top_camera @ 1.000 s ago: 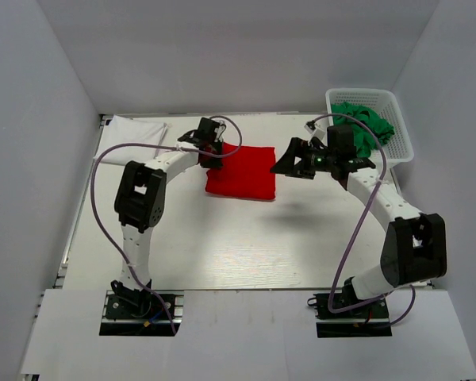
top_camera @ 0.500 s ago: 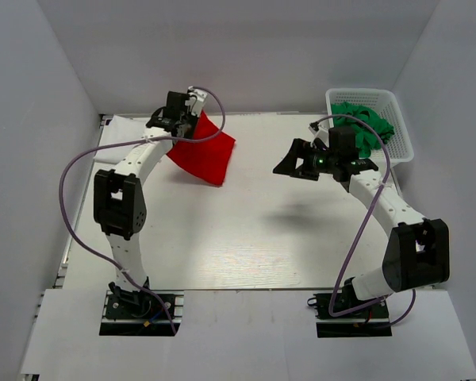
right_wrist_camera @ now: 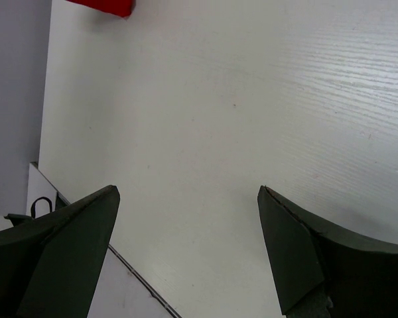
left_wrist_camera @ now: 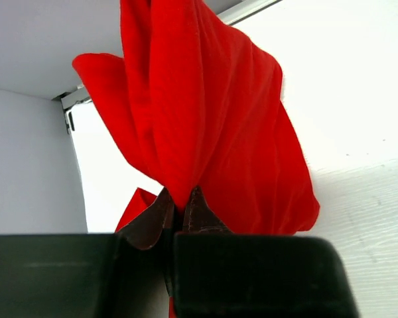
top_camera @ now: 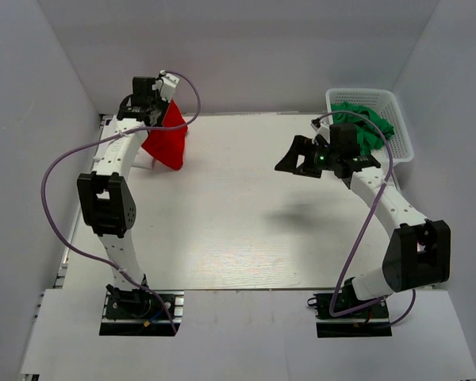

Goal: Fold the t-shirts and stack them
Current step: Put the neatly folded tshirt into the corner of the board with the left arm

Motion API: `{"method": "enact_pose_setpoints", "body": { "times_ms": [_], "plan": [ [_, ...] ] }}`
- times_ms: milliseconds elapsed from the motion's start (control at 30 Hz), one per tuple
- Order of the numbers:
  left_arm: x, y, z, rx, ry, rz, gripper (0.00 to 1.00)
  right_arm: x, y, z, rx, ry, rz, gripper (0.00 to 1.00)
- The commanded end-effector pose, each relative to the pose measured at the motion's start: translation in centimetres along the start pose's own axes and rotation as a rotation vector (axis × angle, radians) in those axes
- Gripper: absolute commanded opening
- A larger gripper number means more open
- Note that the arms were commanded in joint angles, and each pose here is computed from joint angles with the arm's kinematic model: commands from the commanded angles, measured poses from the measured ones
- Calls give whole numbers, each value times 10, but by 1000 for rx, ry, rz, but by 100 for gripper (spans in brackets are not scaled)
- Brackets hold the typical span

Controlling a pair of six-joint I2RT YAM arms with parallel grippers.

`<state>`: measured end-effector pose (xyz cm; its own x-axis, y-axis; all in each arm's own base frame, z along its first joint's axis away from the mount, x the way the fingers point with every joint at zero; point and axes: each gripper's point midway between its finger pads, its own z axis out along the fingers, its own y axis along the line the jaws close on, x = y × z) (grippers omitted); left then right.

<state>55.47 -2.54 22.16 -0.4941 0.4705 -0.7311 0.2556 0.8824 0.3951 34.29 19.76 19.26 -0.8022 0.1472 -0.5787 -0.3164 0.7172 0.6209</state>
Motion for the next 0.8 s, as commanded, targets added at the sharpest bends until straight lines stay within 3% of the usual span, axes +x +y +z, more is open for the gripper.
{"method": "enact_pose_setpoints", "body": {
  "times_ms": [0,433,767],
  "plan": [
    [-51,37,-45,-53,-165,25,0,-19,14,-8,-12,-46,-21,90],
    [-59,78,-71,-65,-236,-14,0,-15,8,-5,4,-44,30,90],
    [-5,122,-27,-202,-119,-134,0,-18,6,-4,31,-43,39,90]
  ]
}}
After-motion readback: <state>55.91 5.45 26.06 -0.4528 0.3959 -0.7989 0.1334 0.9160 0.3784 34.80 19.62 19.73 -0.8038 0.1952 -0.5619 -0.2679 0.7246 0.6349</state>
